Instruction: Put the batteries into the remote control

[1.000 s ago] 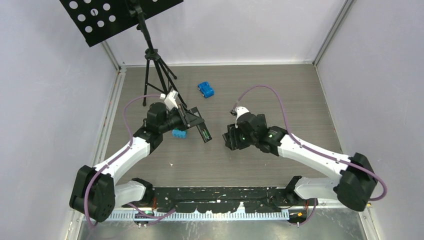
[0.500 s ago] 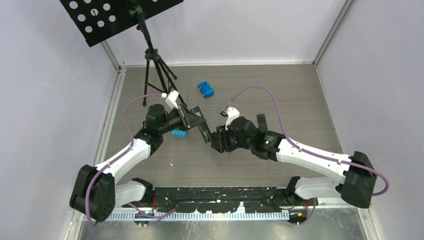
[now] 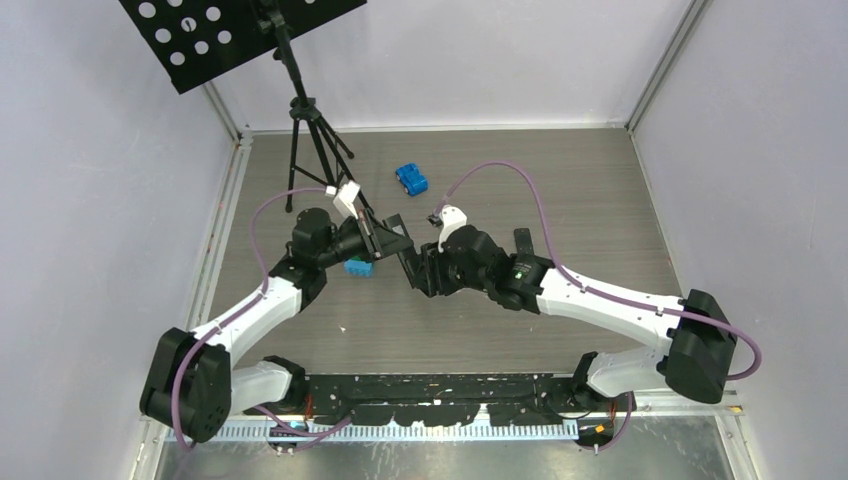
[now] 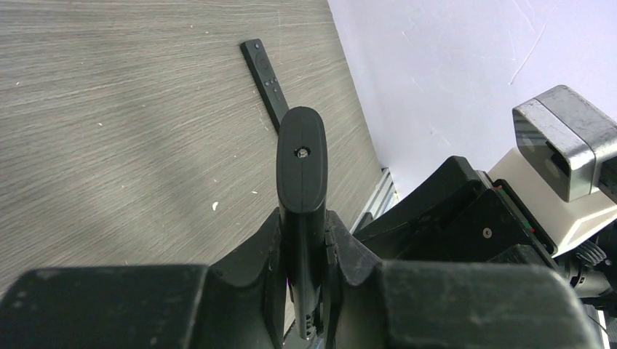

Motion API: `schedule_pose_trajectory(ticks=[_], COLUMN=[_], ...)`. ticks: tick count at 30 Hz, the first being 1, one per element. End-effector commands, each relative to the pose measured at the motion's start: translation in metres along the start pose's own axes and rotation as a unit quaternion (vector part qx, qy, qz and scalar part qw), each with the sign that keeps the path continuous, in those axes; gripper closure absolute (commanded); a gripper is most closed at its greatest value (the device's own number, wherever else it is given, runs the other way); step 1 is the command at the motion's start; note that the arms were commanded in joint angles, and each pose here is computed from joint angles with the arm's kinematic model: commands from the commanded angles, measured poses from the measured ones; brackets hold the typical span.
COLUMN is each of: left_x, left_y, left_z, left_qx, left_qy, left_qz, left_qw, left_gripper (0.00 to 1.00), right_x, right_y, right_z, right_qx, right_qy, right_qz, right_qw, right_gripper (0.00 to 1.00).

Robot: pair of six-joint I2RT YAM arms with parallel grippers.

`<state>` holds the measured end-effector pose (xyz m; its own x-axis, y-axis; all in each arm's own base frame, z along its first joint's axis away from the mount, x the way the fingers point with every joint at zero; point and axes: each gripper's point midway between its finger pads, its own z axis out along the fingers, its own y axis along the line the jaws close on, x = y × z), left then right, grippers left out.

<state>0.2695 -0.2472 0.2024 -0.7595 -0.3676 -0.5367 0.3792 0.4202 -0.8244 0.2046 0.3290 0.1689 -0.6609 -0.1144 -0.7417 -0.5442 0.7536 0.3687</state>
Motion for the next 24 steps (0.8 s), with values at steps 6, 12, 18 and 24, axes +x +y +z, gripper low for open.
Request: schedule_pose_trajectory(ticks=[6, 12, 18, 24], left_x=[-0.011, -0.009, -0.004, -0.004], left_y=[-0.009, -0.013, -0.020, -0.030], left_z=[0.002, 0.002, 0.002, 0.001], left_qx=[0.012, 0.012, 0.024, 0.043], left_qy=[-0.010, 0.004, 0.021, 0.028], left_qz=[0.006, -0.024, -0.060, -0.085], left_qw=[1.000, 1.000, 0.998, 0.995], left_gripper=[1.00, 1.00, 1.00, 1.00], right_x=[-0.020, -0.014, -0.017, -0.011], right_y=[0.020, 0.015, 0.010, 0.013], right_z=[0.003, 0.011, 0.017, 0.019], right_qx=[-0.027, -0.011, 0.018, 0.023], right_qy=[-0.024, -0.007, 0.001, 0.035], right_qz=[-0.014, -0.019, -0.006, -0.003], right_qw=[0.999, 1.000, 1.000, 0.999], right_gripper=[0.67, 0.66, 0.65, 0.61])
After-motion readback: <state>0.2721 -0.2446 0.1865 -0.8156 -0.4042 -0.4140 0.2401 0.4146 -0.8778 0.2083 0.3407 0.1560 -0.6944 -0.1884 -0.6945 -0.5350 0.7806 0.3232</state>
